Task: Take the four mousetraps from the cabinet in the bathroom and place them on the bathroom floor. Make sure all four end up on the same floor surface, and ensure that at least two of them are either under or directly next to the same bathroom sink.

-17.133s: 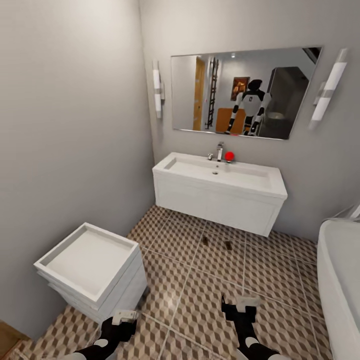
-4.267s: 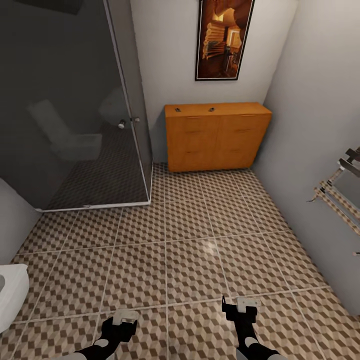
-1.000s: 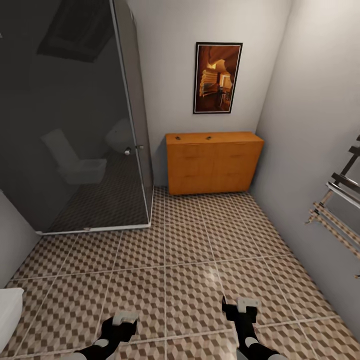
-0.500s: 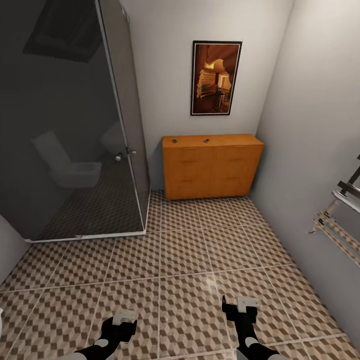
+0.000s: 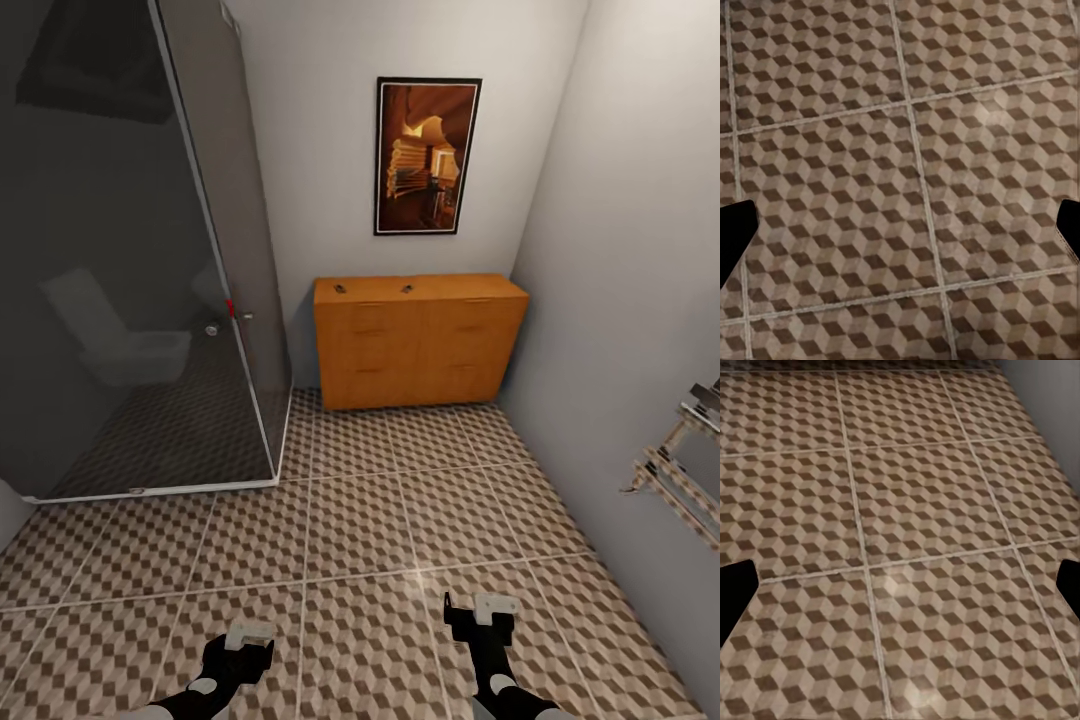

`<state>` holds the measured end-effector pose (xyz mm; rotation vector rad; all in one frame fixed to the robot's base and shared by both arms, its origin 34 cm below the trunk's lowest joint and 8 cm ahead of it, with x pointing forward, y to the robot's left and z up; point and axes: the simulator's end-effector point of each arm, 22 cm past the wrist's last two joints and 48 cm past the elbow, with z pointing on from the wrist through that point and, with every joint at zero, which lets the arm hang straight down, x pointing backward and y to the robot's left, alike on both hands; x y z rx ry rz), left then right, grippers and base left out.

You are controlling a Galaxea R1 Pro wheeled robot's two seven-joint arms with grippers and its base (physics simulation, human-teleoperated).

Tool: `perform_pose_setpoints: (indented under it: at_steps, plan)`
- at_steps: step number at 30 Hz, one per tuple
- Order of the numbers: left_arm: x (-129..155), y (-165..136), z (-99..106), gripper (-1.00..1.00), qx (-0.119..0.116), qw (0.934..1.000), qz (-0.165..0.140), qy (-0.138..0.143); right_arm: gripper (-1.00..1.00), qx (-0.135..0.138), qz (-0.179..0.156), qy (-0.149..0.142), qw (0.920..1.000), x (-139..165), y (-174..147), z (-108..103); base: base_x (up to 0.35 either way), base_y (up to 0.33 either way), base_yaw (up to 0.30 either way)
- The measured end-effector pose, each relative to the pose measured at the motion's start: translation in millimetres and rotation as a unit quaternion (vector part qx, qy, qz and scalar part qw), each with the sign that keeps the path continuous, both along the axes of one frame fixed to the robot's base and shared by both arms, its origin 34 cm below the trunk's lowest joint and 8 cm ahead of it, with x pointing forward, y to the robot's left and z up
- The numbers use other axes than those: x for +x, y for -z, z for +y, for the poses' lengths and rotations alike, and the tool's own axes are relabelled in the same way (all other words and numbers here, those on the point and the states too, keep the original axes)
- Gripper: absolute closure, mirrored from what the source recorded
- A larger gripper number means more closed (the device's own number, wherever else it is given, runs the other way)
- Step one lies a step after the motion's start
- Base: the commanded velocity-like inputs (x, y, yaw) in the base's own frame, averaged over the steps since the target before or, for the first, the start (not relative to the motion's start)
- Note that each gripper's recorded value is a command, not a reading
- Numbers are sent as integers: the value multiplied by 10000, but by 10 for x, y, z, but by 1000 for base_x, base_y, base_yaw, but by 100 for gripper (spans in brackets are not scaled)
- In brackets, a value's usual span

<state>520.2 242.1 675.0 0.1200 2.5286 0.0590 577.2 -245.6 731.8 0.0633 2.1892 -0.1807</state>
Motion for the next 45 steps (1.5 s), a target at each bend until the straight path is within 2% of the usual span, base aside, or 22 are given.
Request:
perform_pose_setpoints:
  at_steps: [10,27,45]
  plan:
    - [1,0,-2,-100,-4,10000,-1,2,-100,2,0,0,10000,0,0,4,294,-170,117]
    - [1,0,-1,-100,-2,10000,-1,1,-100,5,2,-8,10000,0,1,7,294,-169,5]
    - [3,-1,0,-100,1,10000,-3,0,-100,4,5,-3,10000,-1,2,5,294,-37,16]
